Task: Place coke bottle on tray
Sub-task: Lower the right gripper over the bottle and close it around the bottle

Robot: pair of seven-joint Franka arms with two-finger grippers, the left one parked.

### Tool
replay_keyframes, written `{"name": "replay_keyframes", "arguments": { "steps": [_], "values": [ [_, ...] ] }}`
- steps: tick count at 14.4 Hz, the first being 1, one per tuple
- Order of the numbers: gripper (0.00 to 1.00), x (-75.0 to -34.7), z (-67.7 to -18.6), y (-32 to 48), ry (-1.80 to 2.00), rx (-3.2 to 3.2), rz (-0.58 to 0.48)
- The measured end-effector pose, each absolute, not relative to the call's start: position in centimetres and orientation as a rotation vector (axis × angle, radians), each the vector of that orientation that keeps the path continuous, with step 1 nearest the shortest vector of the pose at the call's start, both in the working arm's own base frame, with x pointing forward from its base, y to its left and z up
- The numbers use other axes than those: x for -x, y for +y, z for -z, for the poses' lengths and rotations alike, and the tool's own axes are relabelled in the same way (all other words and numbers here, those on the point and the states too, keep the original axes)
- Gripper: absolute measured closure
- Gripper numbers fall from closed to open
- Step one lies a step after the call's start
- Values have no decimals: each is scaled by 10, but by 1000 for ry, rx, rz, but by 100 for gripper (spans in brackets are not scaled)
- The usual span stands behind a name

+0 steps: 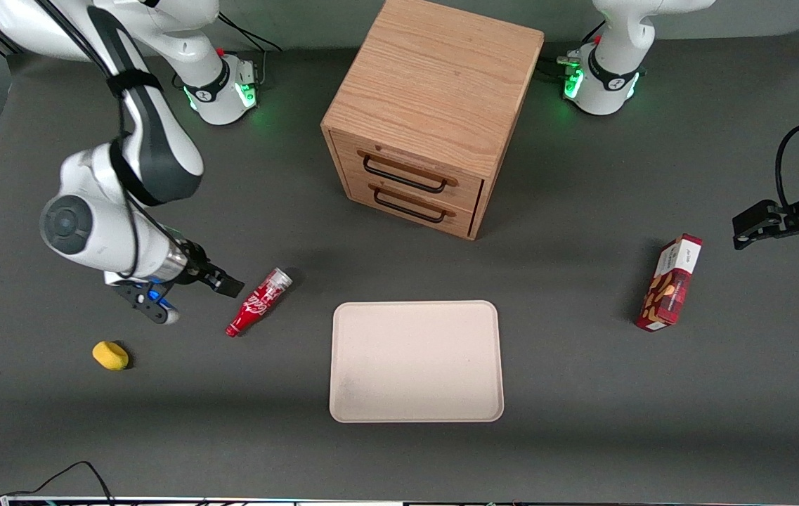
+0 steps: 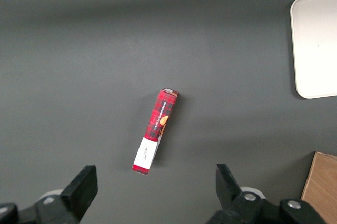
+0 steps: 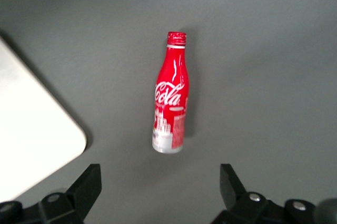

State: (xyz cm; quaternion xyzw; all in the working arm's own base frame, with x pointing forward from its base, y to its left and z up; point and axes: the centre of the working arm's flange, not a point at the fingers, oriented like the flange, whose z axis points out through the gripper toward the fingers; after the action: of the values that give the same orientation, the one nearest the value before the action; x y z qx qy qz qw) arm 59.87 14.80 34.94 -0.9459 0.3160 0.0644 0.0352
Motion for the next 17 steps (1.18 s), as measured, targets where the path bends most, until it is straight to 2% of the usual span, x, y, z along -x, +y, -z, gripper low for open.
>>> {"name": "replay_keyframes", "arguments": {
  "steps": [6, 10, 17],
  "values": [
    [0, -584, -263, 169, 1121, 2883, -293],
    [0, -588, -229, 165, 1233, 2927, -200],
    [0, -593, -201, 169, 1245, 2900, -156]
  ]
}}
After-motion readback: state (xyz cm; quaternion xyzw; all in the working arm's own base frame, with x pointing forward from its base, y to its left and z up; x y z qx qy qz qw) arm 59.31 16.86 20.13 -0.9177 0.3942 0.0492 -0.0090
